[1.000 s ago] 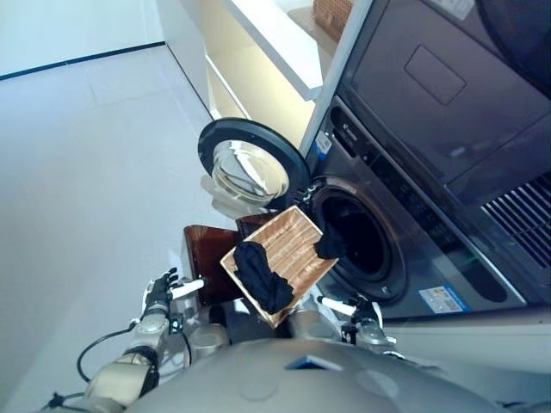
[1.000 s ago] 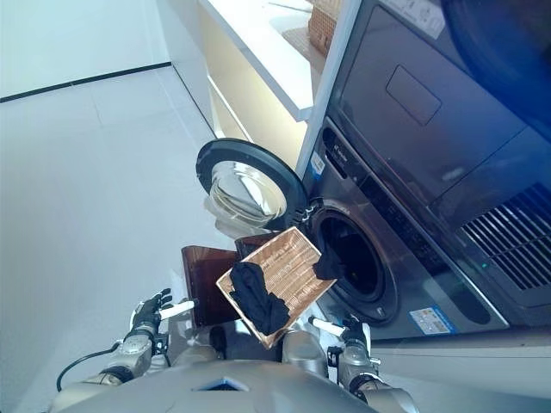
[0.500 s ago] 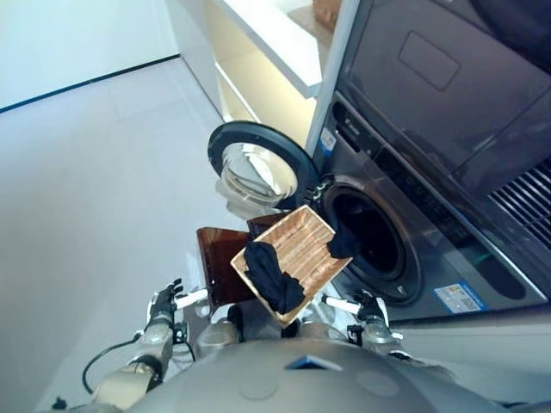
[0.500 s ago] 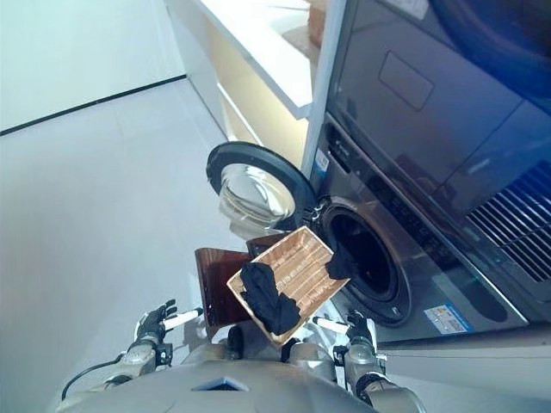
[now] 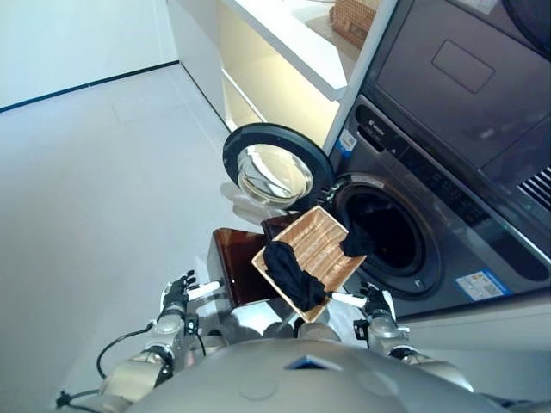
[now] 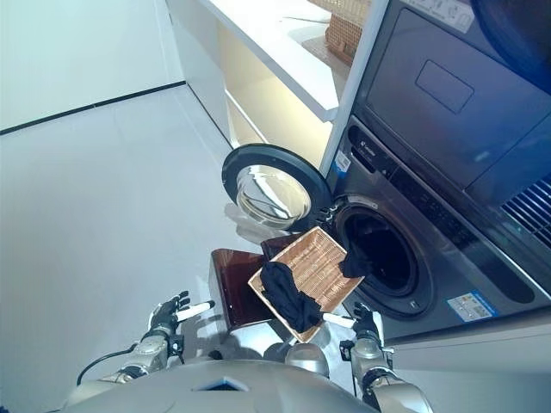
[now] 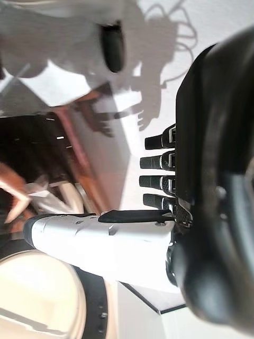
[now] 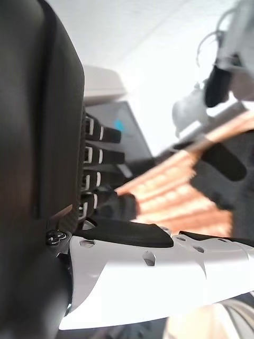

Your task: Pick up the clothes and place them into the washing machine

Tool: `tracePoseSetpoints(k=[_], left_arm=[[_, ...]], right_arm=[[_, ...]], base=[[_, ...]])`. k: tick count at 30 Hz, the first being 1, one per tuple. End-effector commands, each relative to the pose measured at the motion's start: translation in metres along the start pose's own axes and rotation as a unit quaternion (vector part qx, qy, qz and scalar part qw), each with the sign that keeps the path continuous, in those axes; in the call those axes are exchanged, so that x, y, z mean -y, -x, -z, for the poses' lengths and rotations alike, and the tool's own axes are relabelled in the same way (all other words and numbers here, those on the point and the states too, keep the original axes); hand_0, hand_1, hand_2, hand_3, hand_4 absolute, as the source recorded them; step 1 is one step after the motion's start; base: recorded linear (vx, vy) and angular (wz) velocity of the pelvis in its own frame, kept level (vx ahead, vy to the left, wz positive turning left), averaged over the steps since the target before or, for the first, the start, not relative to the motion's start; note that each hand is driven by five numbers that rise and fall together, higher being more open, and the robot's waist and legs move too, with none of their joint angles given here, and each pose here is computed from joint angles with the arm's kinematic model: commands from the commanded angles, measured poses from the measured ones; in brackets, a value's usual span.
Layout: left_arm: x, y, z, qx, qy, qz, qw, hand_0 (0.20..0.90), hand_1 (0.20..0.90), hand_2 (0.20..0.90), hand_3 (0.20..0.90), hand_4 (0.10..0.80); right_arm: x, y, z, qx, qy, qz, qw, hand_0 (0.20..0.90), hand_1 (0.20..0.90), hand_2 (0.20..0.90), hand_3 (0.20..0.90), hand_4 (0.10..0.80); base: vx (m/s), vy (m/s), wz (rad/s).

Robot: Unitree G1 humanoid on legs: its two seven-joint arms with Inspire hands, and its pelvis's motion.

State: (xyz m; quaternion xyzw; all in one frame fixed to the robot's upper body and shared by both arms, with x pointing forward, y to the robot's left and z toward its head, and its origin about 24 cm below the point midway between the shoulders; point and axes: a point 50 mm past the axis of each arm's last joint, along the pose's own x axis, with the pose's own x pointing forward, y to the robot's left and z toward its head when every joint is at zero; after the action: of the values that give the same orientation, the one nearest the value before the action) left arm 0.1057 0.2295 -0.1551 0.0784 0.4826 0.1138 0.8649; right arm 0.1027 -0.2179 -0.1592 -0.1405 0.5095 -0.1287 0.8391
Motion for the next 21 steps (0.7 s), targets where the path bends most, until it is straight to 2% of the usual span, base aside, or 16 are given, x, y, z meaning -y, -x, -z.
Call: tracePoseSetpoints(k=[1,5,9,14,20,21], left_arm=[[-0.021,-0.009,-0.046,0.086,-0.013,-0.030,0.996,0.900,0.900,0.900,0.900,0.800],[-0.023,-0.008,-0.040,0.075,-0.010,-0.035,0.996,0.900,0.900,0.900,0.900,0.800],[-0.019,-0.005,-0.020,0.045,-0.005,-0.033,0.998,0.900,0.900,0.900,0.900,0.800],[-0.020,-0.005,-0.026,0.056,-0.006,-0.033,0.998,0.900,0.900,0.900,0.900,0.800],[-0.025,-0.013,-0.087,0.147,-0.022,-0.053,0.987,0.900,0.900,0.900,0.900,0.800],[-0.025,-0.013,-0.087,0.147,-0.022,-0.053,0.987,0.900,0.900,0.900,0.900,0.800]], right_arm=[[0.013,-0.011,-0.072,0.114,0.008,0.028,0.993,0.900,0.900,0.900,0.900,0.800],[0.008,-0.010,-0.076,0.127,0.023,0.018,0.992,0.900,0.900,0.900,0.900,0.800],[0.008,-0.009,-0.081,0.148,0.094,0.029,0.984,0.900,0.900,0.900,0.900,0.800],[0.012,-0.008,-0.096,0.187,0.167,0.045,0.967,0.900,0.900,0.900,0.900,0.800],[0.013,0.005,-0.181,0.324,0.233,0.074,0.914,0.900,0.900,0.900,0.900,0.800],[0.013,0.005,-0.181,0.324,0.233,0.074,0.914,0.900,0.900,0.900,0.900,0.800]], base=[[-0.020,0.050,-0.29],[0.051,-0.015,-0.03],[0.097,-0.060,0.04],[-0.001,-0.048,0.21],[-0.300,-0.038,0.17],[-0.298,-0.030,0.37]])
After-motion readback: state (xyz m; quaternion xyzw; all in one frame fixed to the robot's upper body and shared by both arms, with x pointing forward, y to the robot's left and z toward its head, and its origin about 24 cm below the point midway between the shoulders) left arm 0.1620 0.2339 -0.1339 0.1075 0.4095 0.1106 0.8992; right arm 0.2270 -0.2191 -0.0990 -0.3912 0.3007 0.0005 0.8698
